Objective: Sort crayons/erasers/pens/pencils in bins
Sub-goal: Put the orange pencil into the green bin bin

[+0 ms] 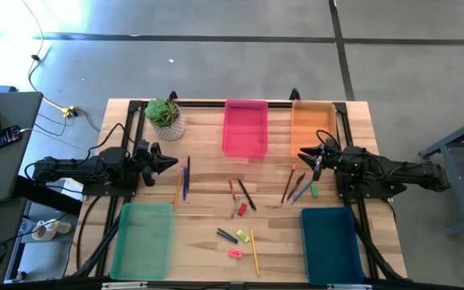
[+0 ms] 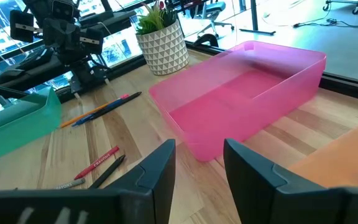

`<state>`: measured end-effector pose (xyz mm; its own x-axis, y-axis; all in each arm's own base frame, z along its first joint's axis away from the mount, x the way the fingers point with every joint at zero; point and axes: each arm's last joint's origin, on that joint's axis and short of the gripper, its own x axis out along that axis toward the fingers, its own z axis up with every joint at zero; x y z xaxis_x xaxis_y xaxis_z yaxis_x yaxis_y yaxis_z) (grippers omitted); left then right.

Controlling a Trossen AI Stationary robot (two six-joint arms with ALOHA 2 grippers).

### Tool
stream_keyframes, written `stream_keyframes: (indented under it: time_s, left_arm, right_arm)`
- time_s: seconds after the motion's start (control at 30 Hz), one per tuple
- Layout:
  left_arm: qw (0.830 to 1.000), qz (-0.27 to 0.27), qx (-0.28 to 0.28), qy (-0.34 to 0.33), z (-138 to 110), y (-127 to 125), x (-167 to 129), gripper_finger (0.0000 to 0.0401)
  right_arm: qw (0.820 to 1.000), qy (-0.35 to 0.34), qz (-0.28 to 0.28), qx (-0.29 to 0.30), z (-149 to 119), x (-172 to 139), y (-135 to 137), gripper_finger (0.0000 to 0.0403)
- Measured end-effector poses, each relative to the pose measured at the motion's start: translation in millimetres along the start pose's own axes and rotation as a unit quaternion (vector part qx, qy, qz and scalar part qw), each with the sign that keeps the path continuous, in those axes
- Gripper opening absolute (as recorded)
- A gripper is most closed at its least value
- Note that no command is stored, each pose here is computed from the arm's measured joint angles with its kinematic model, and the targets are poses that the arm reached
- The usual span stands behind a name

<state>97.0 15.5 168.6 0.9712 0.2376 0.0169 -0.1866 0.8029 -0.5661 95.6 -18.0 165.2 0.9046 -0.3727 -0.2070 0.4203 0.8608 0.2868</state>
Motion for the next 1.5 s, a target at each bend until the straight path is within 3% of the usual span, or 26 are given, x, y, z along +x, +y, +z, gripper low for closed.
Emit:
stream_keyframes:
  time_s: [0.63,1.0,1.13,1.4,1.5]
  left_arm:
    - [0.999,0.004,-0.039,-0.003,0.2,0.2,0.0,0.0005]
    - [0.999,0.011,-0.04,-0.01,0.6,0.6,0.0,0.0091]
    - [0.997,0.034,-0.053,-0.033,2.5,1.6,-0.1,0.01]
    - [0.995,0.04,-0.043,-0.086,23.5,-9.7,-4.7,0.0086]
    - [0.992,0.066,-0.028,-0.108,37.6,-16.4,-9.4,0.0081]
  right_arm:
    - [1.0,0.0,0.0,0.0,-0.1,0.0,0.0,0.0128]
    - [1.0,0.0,0.0,0.0,0.0,0.0,0.0,0.0128]
    - [1.0,0.0,0.0,0.0,0.0,0.0,0.0,0.0128]
    - [1.0,0.0,0.0,0.0,0.0,0.0,0.0,0.0128]
    - [1.0,0.0,0.0,0.0,0.0,0.0,0.0,0.0128]
